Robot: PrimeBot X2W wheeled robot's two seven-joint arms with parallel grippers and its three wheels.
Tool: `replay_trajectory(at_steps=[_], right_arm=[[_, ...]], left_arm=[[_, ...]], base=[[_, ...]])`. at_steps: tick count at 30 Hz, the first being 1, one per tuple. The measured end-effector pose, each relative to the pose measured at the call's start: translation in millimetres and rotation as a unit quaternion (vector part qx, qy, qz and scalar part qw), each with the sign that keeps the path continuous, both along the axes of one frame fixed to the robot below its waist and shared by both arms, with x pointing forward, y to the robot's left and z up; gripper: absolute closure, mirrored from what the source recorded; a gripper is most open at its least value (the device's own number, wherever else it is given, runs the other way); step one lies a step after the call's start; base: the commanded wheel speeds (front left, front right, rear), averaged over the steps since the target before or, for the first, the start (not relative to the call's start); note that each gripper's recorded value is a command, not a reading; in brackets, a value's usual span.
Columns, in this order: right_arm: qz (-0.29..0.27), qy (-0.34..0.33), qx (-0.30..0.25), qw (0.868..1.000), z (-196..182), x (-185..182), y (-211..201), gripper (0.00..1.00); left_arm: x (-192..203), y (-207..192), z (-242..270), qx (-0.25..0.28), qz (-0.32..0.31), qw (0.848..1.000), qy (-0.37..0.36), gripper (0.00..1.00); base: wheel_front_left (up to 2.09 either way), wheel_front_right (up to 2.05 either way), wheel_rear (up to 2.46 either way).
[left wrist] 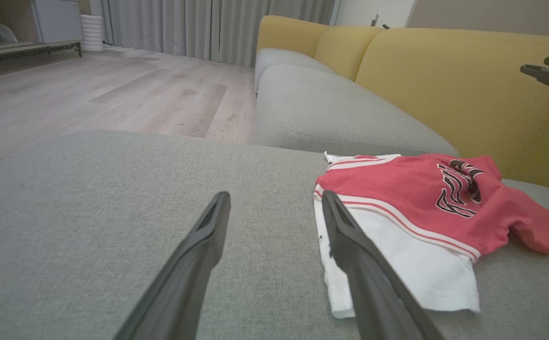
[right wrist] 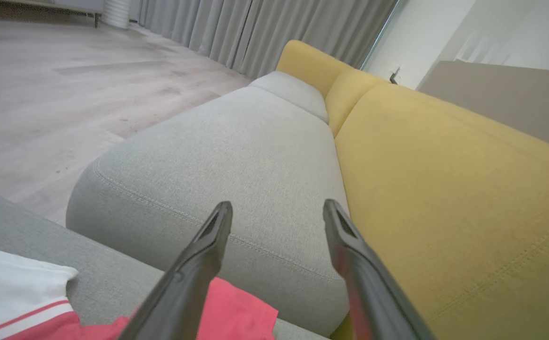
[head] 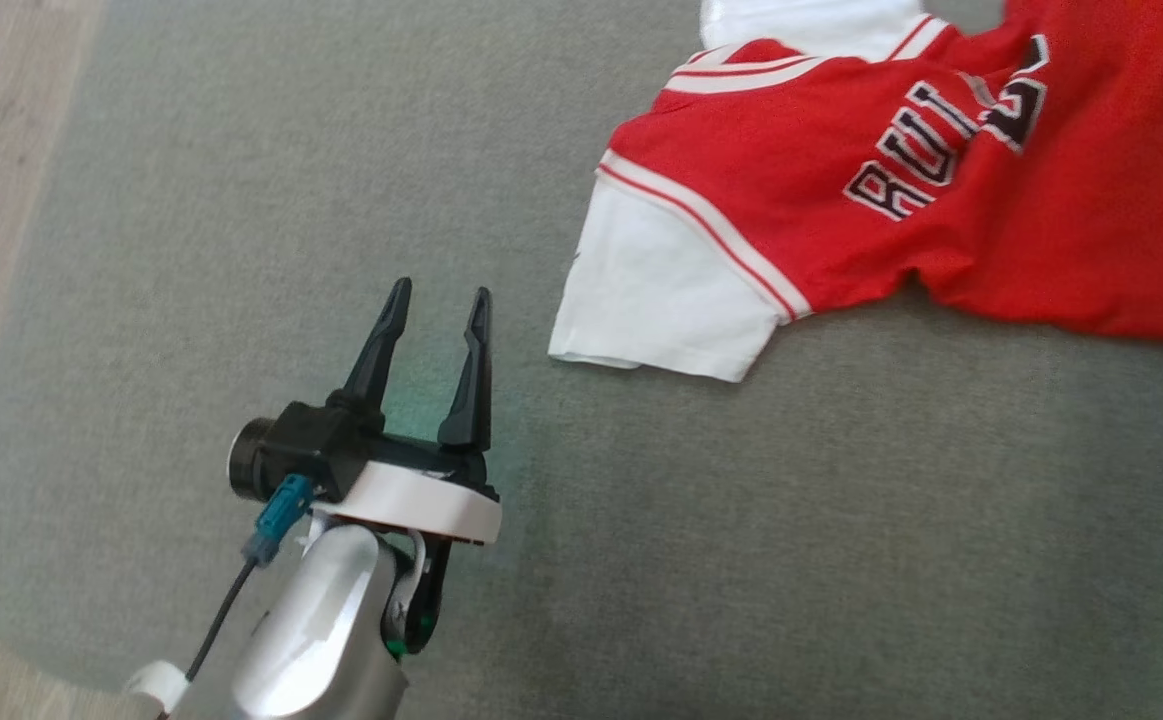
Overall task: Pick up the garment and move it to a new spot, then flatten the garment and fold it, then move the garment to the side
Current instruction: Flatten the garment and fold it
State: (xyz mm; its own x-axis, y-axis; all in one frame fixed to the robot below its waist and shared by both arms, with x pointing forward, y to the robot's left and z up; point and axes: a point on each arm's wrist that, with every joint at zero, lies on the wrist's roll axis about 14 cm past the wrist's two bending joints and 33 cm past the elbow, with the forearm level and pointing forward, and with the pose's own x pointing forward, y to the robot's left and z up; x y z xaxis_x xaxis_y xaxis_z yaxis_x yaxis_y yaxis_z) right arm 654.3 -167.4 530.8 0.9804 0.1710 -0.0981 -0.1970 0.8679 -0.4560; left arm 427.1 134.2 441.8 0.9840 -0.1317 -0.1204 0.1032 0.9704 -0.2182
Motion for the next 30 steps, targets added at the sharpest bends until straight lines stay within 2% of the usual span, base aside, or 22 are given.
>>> replay_trajectory(at_steps=[7, 12, 15, 19, 23, 30], right_arm=[[-0.02, -0.018, 0.105, 0.994, 1.1, -37.7, 2.9, 0.0], [-0.041, -0.067, 0.204, 0.976, 19.9, -76.4, -0.3, 0.0], [-0.048, -0.075, 0.215, 0.973, 17.8, -97.3, -6.8, 0.0], [-0.074, -0.07, 0.234, 0.967, -1.5, -144.2, -25.6, 0.0], [-0.077, -0.05, 0.23, 0.969, -23.3, -188.2, -28.2, 0.0], [-0.094, -0.012, 0.296, 0.951, -55.5, -249.1, -25.0, 0.0]], left_arm=[[5.4, -10.6, 16.8, -0.004, -0.013, 1.0, -0.026, 0.0], [7.0, -22.7, 29.7, -0.006, -0.03, 0.999, -0.045, 0.0], [3.5, -28.4, 30.5, -0.006, -0.037, 0.998, -0.045, 0.0], [-2.1, -38.6, 33.0, -0.013, -0.051, 0.997, -0.048, 0.0], [-3.8, -47.1, 39.5, -0.017, -0.062, 0.996, -0.056, 0.0], [-15.1, -48.8, 26.3, -0.018, -0.064, 0.997, -0.034, 0.0]], base=[[0.0, 0.0, 0.0], [0.0, 0.0, 0.0], [0.0, 0.0, 0.0], [0.0, 0.0, 0.0], [0.0, 0.0, 0.0], [0.0, 0.0, 0.0]])
